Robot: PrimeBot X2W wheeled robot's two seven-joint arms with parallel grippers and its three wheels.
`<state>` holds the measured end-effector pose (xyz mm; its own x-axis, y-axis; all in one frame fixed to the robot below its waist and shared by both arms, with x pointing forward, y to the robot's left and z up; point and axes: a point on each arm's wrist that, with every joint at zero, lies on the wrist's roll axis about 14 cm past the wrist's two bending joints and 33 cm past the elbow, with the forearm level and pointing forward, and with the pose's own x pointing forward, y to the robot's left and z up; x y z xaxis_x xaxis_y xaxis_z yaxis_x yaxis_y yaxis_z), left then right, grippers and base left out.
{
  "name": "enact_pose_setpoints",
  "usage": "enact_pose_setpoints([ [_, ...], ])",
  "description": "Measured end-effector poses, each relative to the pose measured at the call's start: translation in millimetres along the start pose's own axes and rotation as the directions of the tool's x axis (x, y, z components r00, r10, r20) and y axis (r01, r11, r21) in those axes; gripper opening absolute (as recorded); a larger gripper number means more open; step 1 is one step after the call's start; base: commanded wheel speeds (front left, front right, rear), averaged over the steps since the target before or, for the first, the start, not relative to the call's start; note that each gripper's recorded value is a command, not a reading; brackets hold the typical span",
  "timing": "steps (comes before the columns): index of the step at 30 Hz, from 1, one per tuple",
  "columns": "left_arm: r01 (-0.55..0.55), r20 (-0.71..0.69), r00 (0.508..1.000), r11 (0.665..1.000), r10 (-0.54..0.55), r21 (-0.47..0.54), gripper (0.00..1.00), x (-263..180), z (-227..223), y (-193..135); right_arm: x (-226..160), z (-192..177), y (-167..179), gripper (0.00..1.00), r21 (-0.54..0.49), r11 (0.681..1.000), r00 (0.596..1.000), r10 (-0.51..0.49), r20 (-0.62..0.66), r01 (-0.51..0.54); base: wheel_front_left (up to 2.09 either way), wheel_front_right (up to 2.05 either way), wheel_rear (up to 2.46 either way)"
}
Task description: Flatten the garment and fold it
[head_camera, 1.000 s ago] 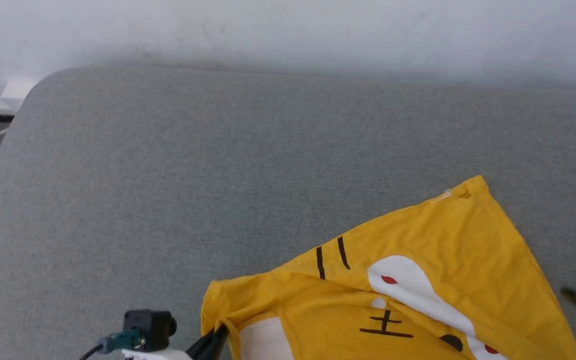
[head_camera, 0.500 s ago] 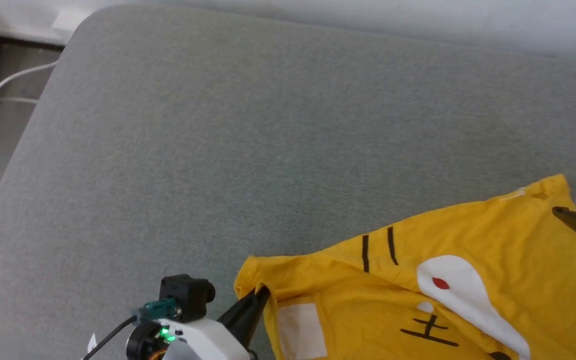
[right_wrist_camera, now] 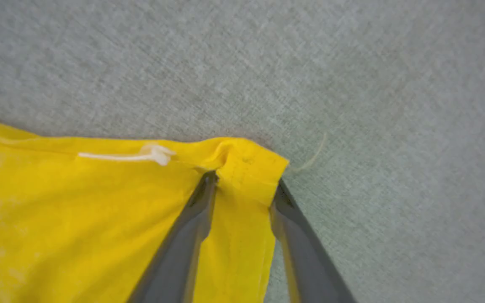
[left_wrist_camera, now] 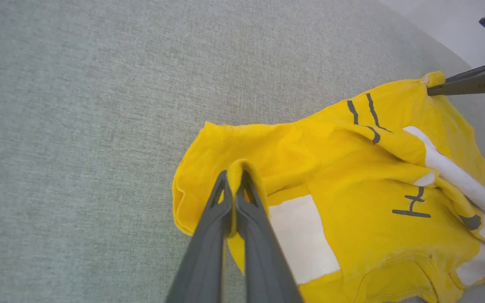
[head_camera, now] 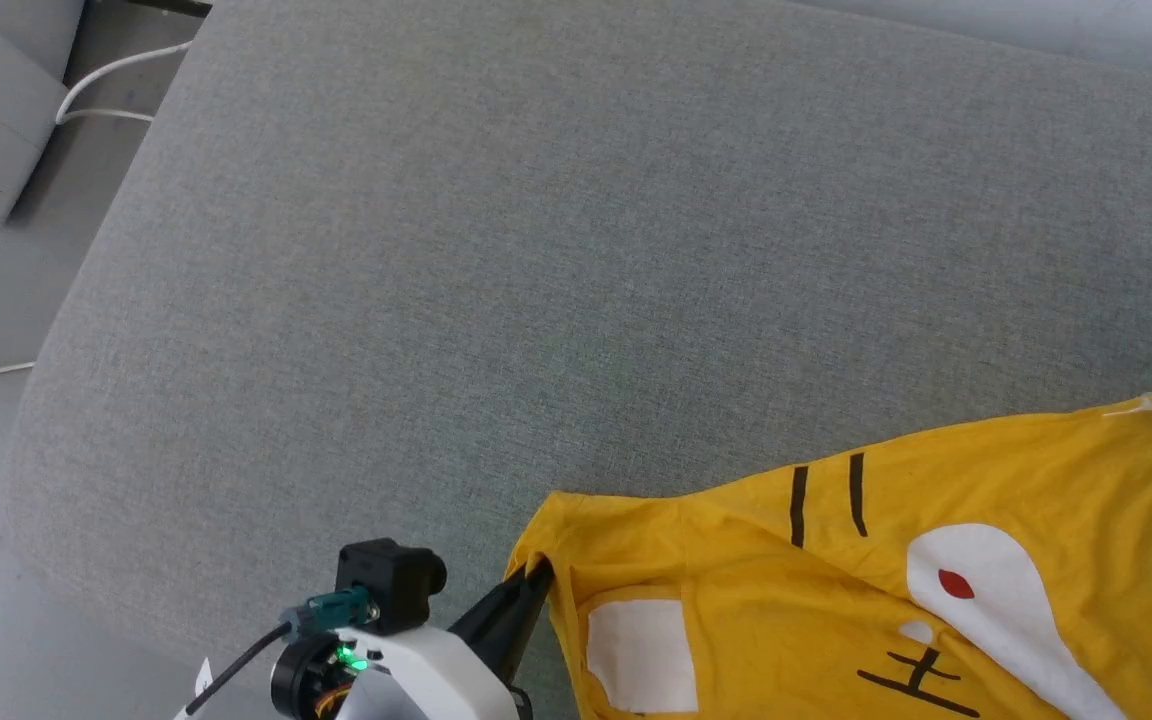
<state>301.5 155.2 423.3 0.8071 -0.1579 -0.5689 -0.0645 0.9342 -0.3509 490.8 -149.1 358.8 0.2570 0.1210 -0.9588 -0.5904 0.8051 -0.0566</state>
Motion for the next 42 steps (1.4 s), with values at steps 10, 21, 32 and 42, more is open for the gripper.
enact_pose_setpoints([
  [10, -0.001, 0.067, 0.998, 0.998, -0.003, 0.057, 0.00, -5, 20, 6, -14, 20, 1, 0.00, 0.041, 0.999, 0.977, -0.002, 0.214, -0.007, 0.00, 0.00, 0.00],
  [21, -0.001, 0.341, 0.936, 0.968, -0.087, 0.250, 0.00, -23, 120, -3, -134, 72, -25, 0.00, 0.112, 0.993, 0.759, -0.103, 0.643, 0.040, 0.00, 0.00, 0.00],
  [32, -0.012, 0.624, 0.724, 0.899, -0.295, 0.438, 0.00, -70, 234, -55, -285, 67, -44, 0.00, 0.177, 0.970, 0.418, -0.231, 0.879, 0.164, 0.00, 0.00, 0.00],
  [42, -0.044, 0.781, 0.363, 0.828, -0.508, 0.559, 0.00, -154, 323, -126, -397, 31, -38, 0.00, 0.249, 0.931, 0.162, -0.298, 0.941, 0.265, 0.00, 0.00, 0.00],
])
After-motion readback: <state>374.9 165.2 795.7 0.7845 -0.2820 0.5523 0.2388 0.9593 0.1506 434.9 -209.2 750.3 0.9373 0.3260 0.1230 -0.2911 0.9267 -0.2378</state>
